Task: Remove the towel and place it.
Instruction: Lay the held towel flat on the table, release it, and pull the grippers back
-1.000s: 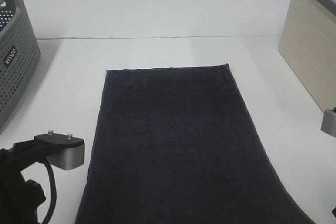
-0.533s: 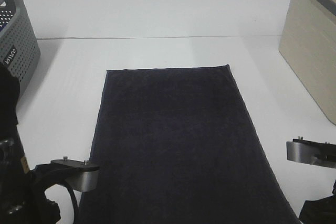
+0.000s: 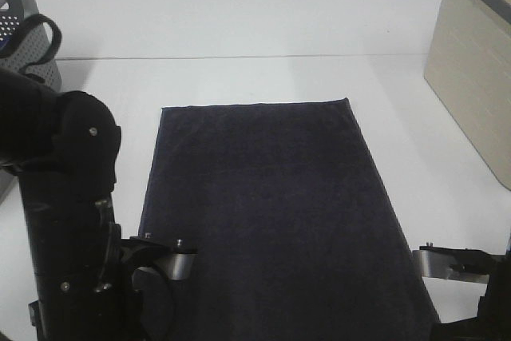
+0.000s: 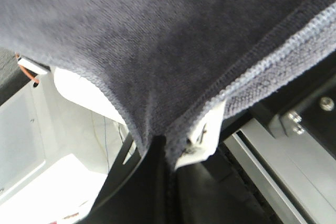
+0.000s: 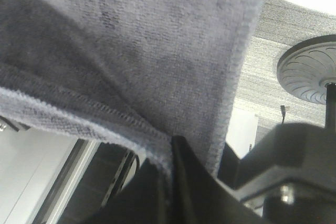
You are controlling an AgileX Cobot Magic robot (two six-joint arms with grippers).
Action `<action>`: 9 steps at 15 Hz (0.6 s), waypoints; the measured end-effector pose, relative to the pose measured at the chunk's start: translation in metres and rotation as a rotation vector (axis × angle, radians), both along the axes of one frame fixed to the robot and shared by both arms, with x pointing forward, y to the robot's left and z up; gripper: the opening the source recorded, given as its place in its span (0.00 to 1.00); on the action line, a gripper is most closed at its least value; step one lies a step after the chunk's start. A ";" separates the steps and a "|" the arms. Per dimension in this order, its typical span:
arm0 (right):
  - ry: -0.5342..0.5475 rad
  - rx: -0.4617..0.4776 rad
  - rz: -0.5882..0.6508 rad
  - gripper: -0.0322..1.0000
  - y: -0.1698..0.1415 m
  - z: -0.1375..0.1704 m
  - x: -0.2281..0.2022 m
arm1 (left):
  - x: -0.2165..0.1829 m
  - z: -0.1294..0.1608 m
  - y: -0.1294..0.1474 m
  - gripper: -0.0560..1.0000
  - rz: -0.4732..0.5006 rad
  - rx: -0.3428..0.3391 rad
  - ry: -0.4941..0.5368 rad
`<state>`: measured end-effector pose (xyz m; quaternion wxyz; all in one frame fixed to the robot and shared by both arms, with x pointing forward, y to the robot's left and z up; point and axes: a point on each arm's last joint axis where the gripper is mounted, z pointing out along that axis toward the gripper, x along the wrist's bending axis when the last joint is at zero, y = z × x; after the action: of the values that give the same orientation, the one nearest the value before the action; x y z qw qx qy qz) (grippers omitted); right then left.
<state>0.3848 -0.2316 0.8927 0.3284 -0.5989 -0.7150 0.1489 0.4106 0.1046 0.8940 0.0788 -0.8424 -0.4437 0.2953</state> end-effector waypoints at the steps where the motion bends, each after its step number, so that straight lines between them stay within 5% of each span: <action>1: -0.004 0.013 0.000 0.05 0.001 -0.003 0.001 | 0.003 -0.006 -0.002 0.05 -0.014 0.019 0.023; 9: -0.024 0.049 -0.043 0.05 0.006 -0.008 0.005 | 0.008 -0.012 -0.002 0.05 -0.070 0.064 0.061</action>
<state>0.3894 -0.2253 0.8846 0.3376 -0.6076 -0.7094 0.1168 0.4188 0.1022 0.8821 0.1296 -0.8451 -0.4204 0.3037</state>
